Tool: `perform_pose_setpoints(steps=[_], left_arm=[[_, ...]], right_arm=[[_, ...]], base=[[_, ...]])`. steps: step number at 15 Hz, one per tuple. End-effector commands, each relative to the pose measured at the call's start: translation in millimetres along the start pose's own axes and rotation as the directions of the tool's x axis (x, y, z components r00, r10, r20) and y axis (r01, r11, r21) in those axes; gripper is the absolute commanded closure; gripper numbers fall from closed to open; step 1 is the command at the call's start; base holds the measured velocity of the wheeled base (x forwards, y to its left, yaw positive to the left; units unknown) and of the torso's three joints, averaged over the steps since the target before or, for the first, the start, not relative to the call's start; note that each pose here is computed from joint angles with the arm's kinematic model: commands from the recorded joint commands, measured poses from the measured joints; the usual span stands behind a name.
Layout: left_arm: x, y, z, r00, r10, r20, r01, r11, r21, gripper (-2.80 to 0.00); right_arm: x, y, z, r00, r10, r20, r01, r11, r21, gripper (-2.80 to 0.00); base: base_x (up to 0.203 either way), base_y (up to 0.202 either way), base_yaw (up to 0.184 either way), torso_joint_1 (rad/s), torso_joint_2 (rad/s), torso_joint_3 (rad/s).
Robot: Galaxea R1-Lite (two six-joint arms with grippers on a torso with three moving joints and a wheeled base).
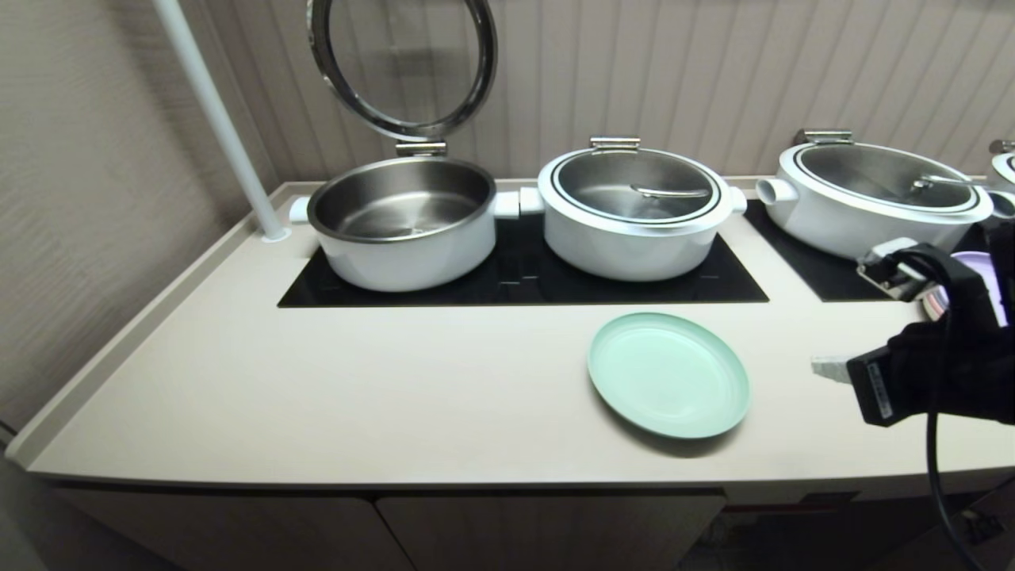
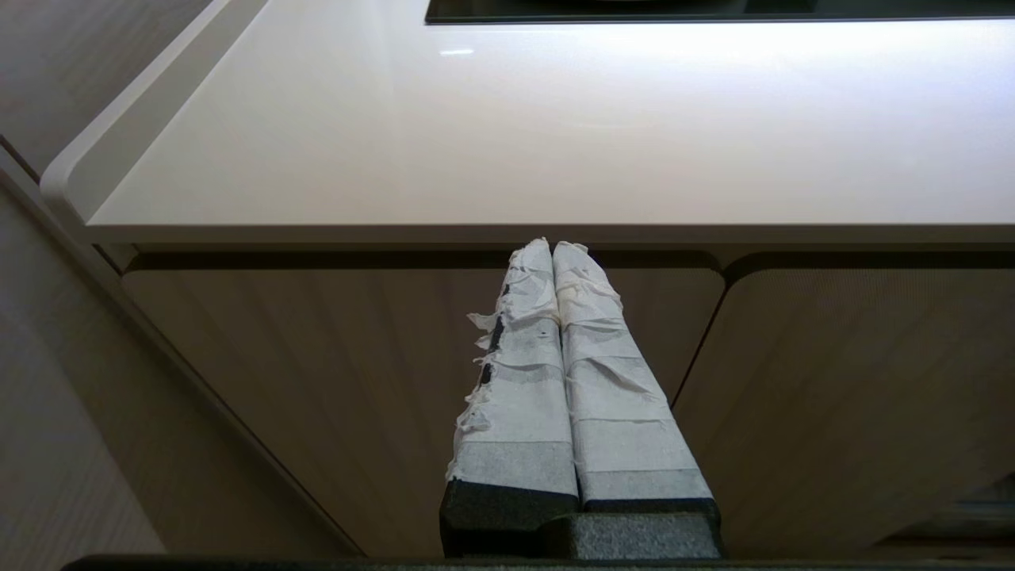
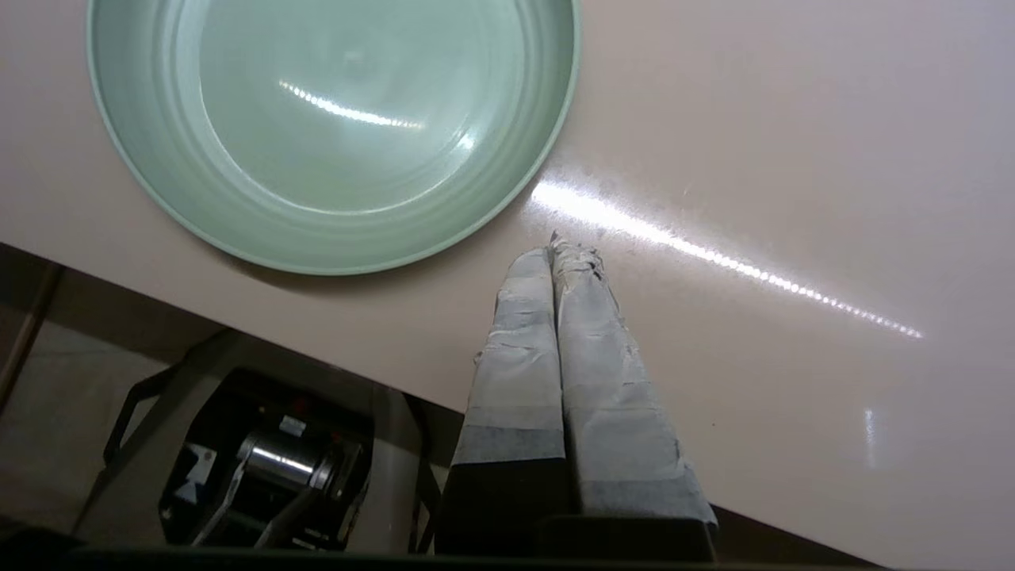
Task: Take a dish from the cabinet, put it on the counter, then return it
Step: Pick up the plate from the table
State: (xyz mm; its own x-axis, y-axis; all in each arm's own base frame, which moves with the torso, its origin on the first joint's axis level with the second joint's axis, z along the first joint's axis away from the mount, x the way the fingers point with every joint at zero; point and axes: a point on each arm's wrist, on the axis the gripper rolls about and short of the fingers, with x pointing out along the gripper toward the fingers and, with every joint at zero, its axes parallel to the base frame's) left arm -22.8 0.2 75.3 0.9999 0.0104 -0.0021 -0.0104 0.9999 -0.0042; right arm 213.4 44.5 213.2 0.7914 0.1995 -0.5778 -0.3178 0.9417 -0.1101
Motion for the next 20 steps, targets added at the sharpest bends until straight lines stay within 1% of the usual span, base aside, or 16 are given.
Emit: perform_pose_setpoints(steps=[1, 4, 8, 10, 12, 15, 20], left_arm=[[0.0, 0.0, 0.0, 1.0, 0.0, 0.001, 0.0, 1.0, 0.0, 0.0], [0.0, 0.0, 0.0, 1.0, 0.0, 0.001, 0.0, 1.0, 0.0, 0.0], [0.0, 0.0, 0.0, 1.0, 0.0, 0.001, 0.0, 1.0, 0.0, 0.0], [0.0, 0.0, 0.0, 1.0, 0.0, 0.001, 0.0, 1.0, 0.0, 0.0], [0.0, 0.0, 0.0, 1.0, 0.0, 0.001, 0.0, 1.0, 0.0, 0.0], [0.0, 0.0, 0.0, 1.0, 0.0, 0.001, 0.0, 1.0, 0.0, 0.0], [0.0, 0.0, 0.0, 1.0, 0.0, 0.001, 0.0, 1.0, 0.0, 0.0]], right_arm=[[24.7, 2.1, 11.8, 0.993, 0.035, -0.114, -0.036, 0.999, -0.007, 0.0], [34.4, 3.5, 28.1, 0.98, 0.055, -0.191, -0.058, 0.998, -0.011, 0.0], [48.9, 3.4, 43.6, 0.945, 0.077, -0.318, -0.083, 0.997, -0.007, 0.0], [56.4, 2.8, 48.8, 0.936, 0.08, -0.344, -0.086, 0.996, -0.002, 0.0], [63.4, 2.5, 51.0, 0.92, 0.085, -0.384, -0.08, 0.996, 0.031, 0.0], [72.5, 4.1, 56.1, 0.914, 0.091, -0.395, -0.058, 0.994, 0.094, 0.0], [79.0, 3.4, 57.9, 0.906, 0.091, -0.413, -0.052, 0.993, 0.104, 0.0]], base=[[0.0, 0.0, 0.0, 0.0, 0.0, 0.0], [0.0, 0.0, 0.0, 0.0, 0.0, 0.0], [0.0, 0.0, 0.0, 0.0, 0.0, 0.0], [0.0, 0.0, 0.0, 0.0, 0.0, 0.0], [0.0, 0.0, 0.0, 0.0, 0.0, 0.0], [0.0, 0.0, 0.0, 0.0, 0.0, 0.0], [0.0, 0.0, 0.0, 0.0, 0.0, 0.0]])
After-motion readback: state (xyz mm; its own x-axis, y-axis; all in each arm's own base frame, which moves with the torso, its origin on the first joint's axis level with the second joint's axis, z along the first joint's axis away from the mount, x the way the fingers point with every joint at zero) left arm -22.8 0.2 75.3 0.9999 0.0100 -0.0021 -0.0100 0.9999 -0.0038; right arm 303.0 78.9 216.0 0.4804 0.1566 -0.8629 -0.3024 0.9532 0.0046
